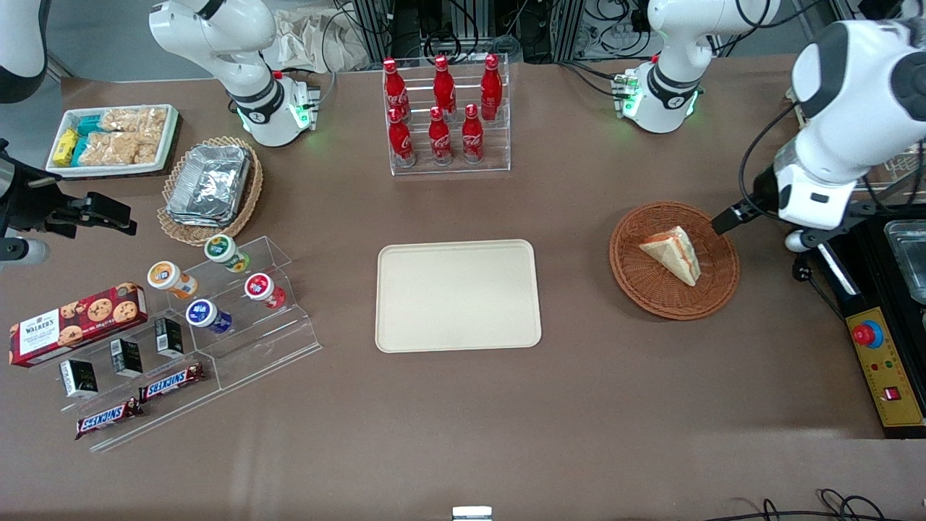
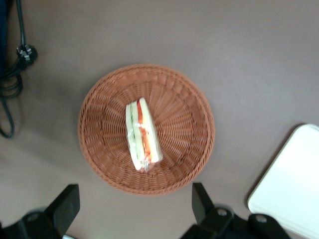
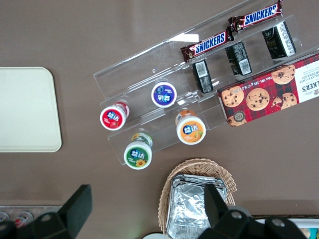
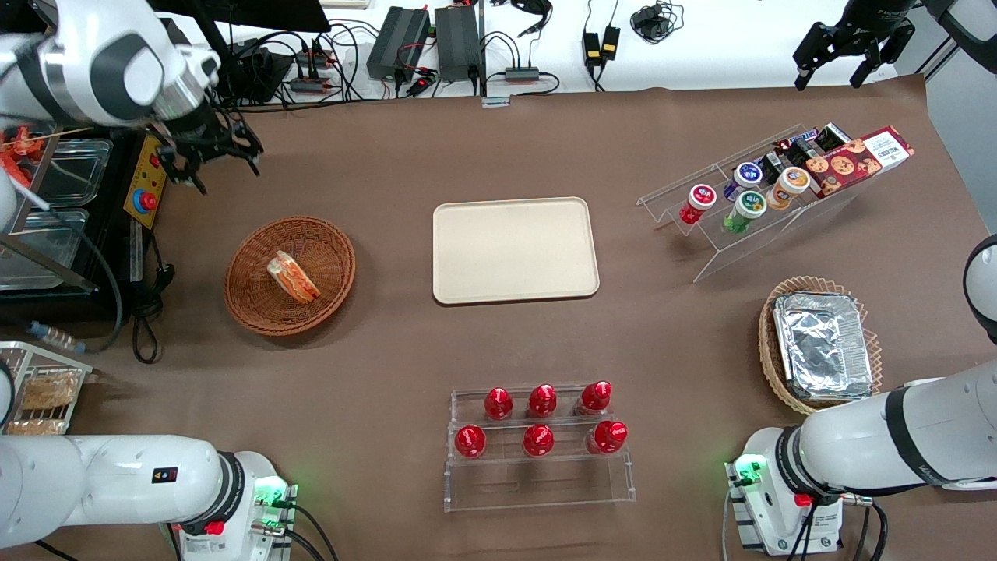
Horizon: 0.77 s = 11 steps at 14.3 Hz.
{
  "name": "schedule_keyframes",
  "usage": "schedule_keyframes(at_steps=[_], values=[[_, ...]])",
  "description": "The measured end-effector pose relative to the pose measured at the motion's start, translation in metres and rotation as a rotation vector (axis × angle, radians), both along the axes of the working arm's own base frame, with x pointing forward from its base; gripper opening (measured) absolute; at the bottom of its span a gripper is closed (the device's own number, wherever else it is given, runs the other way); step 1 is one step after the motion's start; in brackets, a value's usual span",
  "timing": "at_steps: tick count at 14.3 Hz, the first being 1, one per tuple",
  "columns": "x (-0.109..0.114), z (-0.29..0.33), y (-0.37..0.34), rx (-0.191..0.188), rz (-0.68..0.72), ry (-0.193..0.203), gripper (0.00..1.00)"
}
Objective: Place sandwich from basket to tray
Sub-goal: 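Move the left gripper over the wrapped sandwich in the wicker basket, then lower the open left gripper around the sandwich and close it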
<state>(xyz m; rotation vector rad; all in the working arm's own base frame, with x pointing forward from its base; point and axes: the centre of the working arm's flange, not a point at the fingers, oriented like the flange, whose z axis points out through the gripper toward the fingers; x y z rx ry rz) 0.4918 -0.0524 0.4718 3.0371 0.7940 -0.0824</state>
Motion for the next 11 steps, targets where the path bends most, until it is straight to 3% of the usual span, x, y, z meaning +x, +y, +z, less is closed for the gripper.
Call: schedule_keyframes(at_steps=[6,11], values=[[-0.025,-0.073,-0.013,0.008,0.234,-0.056,1.00],[-0.048,-0.148,-0.009,0.006,0.352,-0.066,1.00]])
